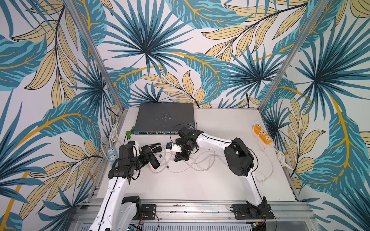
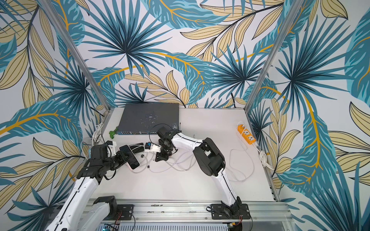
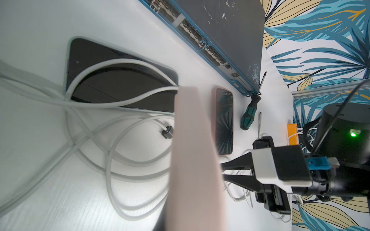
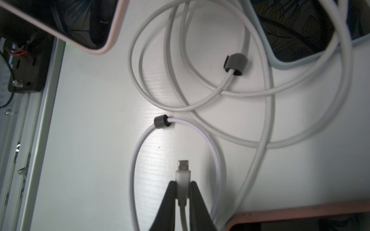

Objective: Plug the charging cable into the phone
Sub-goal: Pick up the charging cable from the center of the board.

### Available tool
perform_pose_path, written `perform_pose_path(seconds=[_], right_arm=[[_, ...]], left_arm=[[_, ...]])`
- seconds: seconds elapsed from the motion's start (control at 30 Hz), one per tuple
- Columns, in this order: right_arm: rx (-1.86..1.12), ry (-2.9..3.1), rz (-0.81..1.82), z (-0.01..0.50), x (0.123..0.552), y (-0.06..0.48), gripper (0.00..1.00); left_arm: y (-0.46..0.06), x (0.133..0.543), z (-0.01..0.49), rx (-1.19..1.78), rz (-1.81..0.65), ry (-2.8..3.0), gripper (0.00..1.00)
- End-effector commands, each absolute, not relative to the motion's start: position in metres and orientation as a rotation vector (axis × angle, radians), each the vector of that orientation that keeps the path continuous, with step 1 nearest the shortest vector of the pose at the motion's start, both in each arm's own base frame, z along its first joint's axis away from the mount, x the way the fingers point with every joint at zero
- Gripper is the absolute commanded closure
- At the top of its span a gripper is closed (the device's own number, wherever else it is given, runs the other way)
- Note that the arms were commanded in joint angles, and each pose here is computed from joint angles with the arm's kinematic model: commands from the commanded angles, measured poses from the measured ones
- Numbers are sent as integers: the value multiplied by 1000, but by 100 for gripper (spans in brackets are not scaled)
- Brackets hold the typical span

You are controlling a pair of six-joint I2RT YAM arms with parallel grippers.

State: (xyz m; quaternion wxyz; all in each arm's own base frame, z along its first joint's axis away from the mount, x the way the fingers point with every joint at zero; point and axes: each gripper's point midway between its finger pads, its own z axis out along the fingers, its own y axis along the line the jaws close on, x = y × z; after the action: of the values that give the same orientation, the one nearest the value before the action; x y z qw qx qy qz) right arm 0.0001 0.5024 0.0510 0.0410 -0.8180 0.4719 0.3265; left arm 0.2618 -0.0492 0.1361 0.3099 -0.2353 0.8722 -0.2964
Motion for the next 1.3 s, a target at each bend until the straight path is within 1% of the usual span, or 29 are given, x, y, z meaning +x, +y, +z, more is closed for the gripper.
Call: perform_pose_path(seconds=[0.0, 0.2, 0.33, 0.47, 0.6, 0.77, 0.87, 1.03, 1.13, 1.27], right_arm=[[-2388, 1504, 1177, 90, -2, 503, 100], [-2098, 1582, 1365, 138, 26, 505, 100], [-1926, 1571, 1385, 159, 42, 500, 100], [-1794, 1554, 1298, 180, 53, 484, 100], [-1687, 1513, 1184, 202, 58, 469, 100], [-1655, 1477, 1032, 210, 44, 465, 100], [-1623, 1446, 928, 220, 39, 466, 100], [-1514, 1458, 753, 236, 46, 464, 100], [-1479, 1473, 732, 246, 45, 463, 100], [-1488, 1475, 756, 253, 34, 467, 100]], left_arm=[[-57, 272, 159, -540, -864, 2222, 100], [-72, 280, 186, -452, -1000, 2130, 100], [-77, 289, 207, -445, -1077, 2057, 100], [-83, 304, 242, -462, -1203, 1965, 100], [-88, 315, 285, -447, -1242, 1867, 100], [-110, 326, 324, -424, -1260, 1783, 100], [-112, 333, 341, -457, -1235, 1731, 100], [-109, 338, 357, -493, -1185, 1698, 100], [-110, 341, 353, -502, -1179, 1708, 100], [-114, 343, 350, -480, -1165, 1715, 100]])
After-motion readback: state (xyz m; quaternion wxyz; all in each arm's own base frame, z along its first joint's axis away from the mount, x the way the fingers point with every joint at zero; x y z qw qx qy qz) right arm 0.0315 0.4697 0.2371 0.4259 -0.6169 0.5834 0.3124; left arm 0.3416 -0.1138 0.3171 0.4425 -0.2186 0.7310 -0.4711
